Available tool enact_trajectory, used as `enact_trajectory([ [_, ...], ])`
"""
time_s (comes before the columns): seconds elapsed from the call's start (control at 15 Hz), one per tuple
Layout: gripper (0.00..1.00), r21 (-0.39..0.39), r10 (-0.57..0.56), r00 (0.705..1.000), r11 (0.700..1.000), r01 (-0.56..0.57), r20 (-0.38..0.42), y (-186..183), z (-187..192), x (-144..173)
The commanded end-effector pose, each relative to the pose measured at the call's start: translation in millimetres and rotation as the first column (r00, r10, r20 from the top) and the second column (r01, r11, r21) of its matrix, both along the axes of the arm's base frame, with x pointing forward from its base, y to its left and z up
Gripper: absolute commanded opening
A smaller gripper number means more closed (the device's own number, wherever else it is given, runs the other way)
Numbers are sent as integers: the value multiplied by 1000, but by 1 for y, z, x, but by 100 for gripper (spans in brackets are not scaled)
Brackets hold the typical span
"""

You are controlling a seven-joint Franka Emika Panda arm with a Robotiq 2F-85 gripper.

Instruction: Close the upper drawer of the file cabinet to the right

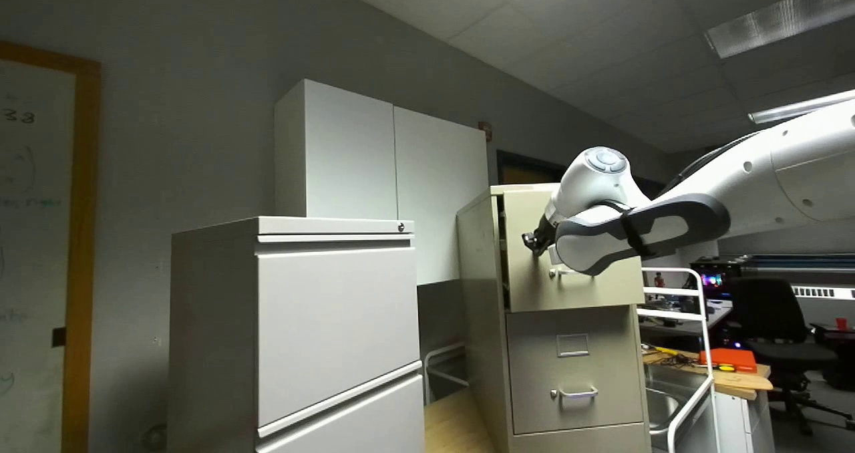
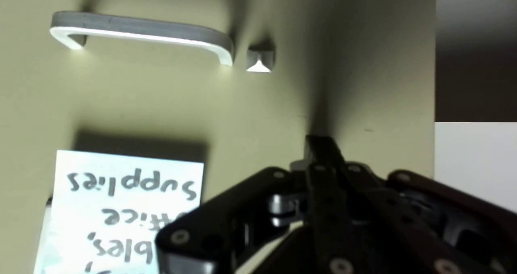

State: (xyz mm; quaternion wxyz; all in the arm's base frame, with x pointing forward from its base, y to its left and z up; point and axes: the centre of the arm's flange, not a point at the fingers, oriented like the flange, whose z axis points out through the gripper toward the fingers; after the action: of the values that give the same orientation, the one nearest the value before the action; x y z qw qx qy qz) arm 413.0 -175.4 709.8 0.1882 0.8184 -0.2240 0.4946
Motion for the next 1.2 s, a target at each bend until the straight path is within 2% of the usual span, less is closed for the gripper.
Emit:
enact_trajectory([
  [0.0,0,78,50,997,996,-46,-53,-32,1,76],
  [0.6,0,217,64,988,976,-32,-142,-65,20,111],
  [1.13,0,276,74,977,961,-16,-200,-88,25,143],
])
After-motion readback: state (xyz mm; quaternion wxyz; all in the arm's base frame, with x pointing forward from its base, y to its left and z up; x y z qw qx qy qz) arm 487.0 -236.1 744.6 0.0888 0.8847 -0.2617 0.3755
